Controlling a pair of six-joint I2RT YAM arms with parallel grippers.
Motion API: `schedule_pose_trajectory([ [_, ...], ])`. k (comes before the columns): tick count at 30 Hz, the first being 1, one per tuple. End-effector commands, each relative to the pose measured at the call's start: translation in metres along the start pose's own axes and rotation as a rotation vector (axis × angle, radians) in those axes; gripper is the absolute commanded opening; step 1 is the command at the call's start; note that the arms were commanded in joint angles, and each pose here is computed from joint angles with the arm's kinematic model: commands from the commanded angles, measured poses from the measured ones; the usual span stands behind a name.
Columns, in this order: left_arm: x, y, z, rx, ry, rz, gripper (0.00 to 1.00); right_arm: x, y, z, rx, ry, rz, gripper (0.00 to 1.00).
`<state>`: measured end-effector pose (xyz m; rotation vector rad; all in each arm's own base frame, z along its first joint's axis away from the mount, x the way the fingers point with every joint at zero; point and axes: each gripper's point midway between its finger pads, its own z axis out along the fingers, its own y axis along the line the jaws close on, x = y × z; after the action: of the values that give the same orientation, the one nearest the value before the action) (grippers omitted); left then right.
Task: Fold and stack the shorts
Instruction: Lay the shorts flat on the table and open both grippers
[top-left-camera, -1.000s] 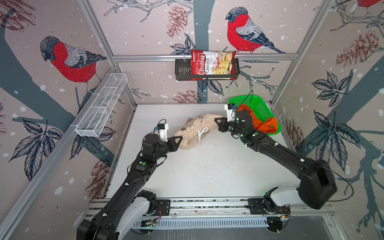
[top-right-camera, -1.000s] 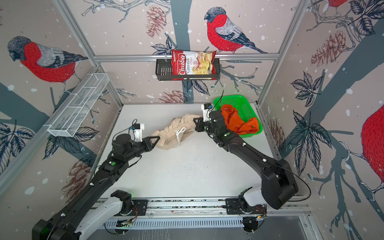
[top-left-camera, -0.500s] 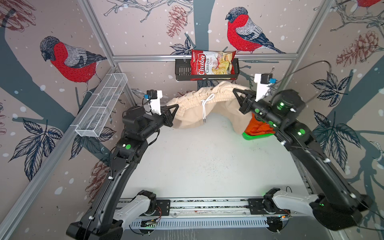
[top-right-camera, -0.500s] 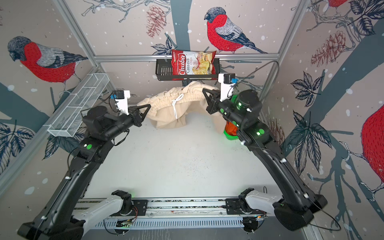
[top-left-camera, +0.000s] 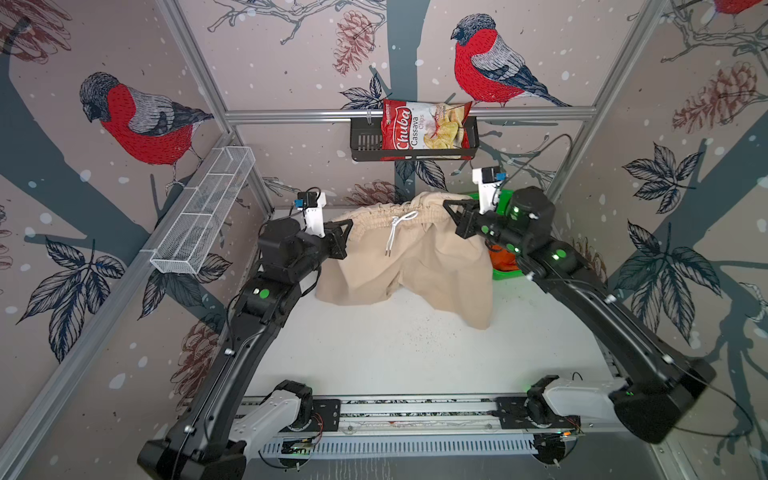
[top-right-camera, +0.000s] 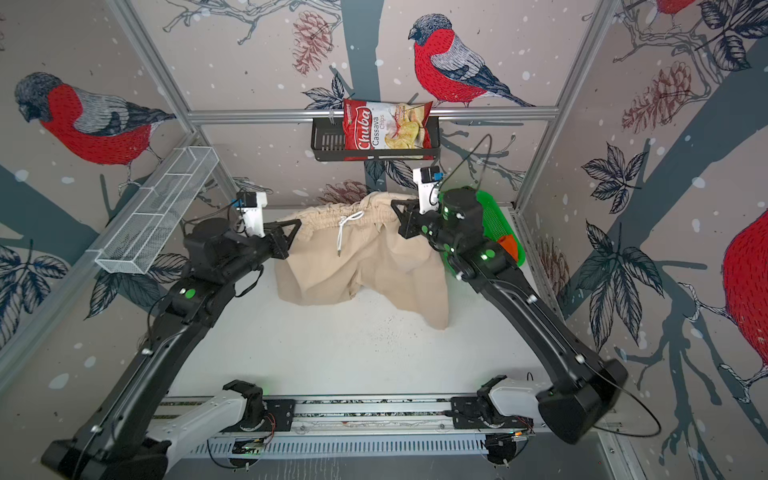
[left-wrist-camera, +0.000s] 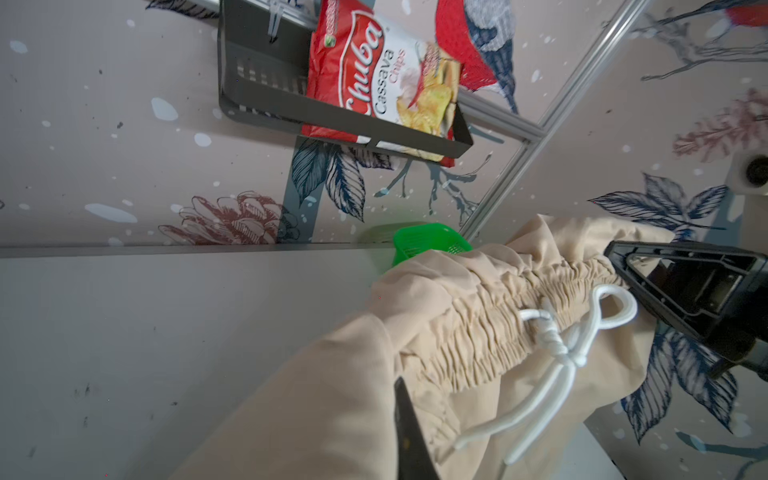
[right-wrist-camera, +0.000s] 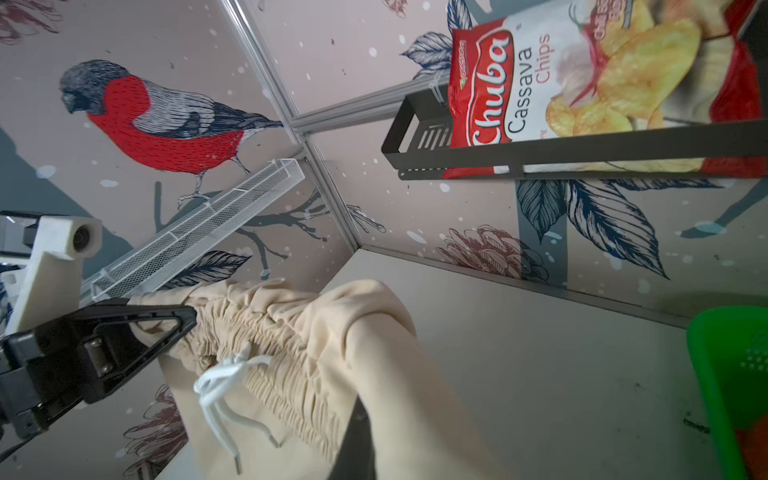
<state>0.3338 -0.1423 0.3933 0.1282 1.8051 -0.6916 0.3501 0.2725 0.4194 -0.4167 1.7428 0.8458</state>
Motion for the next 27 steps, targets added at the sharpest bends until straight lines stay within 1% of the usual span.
schedule_pose_trajectory([
  [1, -0.048, 0.008, 0.016, -0.021, -0.116, 0.064, 0.0, -0.036, -0.013, 0.033, -0.042, -0.081, -0.013, 0.0],
  [2, -0.059, 0.013, 0.023, -0.023, -0.127, 0.063, 0.0, -0.051, -0.018, 0.041, -0.048, -0.094, -0.017, 0.0],
  [3, -0.076, 0.013, 0.024, -0.017, -0.153, 0.064, 0.0, -0.057, -0.026, 0.054, -0.047, -0.083, -0.013, 0.0],
  [4, -0.091, 0.012, 0.023, -0.006, -0.176, 0.068, 0.0, -0.072, -0.026, 0.059, -0.069, -0.091, -0.021, 0.0],
  [7, -0.124, -0.01, 0.005, 0.053, -0.262, 0.123, 0.0, -0.096, -0.012, 0.063, -0.141, -0.099, -0.068, 0.01],
  [9, -0.124, -0.021, -0.013, 0.088, -0.307, 0.153, 0.0, -0.093, -0.005, 0.057, -0.167, -0.105, -0.09, 0.02],
  [10, -0.115, -0.021, -0.02, 0.092, -0.314, 0.157, 0.0, -0.084, -0.006, 0.053, -0.17, -0.106, -0.084, 0.03],
  [12, -0.08, -0.009, -0.023, 0.071, -0.272, 0.132, 0.0, -0.048, -0.018, 0.05, -0.165, -0.075, -0.041, 0.04],
  [15, 0.005, 0.024, -0.019, 0.023, -0.136, 0.009, 0.0, 0.034, -0.048, 0.048, -0.14, 0.053, 0.068, 0.04],
  [17, 0.074, 0.043, -0.016, 0.017, -0.031, -0.144, 0.0, 0.1, -0.068, 0.048, -0.108, 0.177, 0.146, 0.05],
  [20, 0.161, 0.059, -0.019, 0.038, 0.094, -0.377, 0.0, 0.182, -0.088, 0.043, -0.053, 0.362, 0.232, 0.06],
  [23, 0.223, 0.068, -0.026, 0.036, 0.182, -0.579, 0.0, 0.245, -0.104, 0.032, 0.016, 0.543, 0.299, 0.08],
  [25, 0.248, 0.07, -0.033, 0.017, 0.222, -0.659, 0.0, 0.276, -0.115, 0.023, 0.084, 0.653, 0.33, 0.1],
  [27, 0.269, 0.075, -0.042, -0.032, 0.273, -0.706, 0.01, 0.296, -0.121, 0.013, 0.139, 0.733, 0.345, 0.13],
])
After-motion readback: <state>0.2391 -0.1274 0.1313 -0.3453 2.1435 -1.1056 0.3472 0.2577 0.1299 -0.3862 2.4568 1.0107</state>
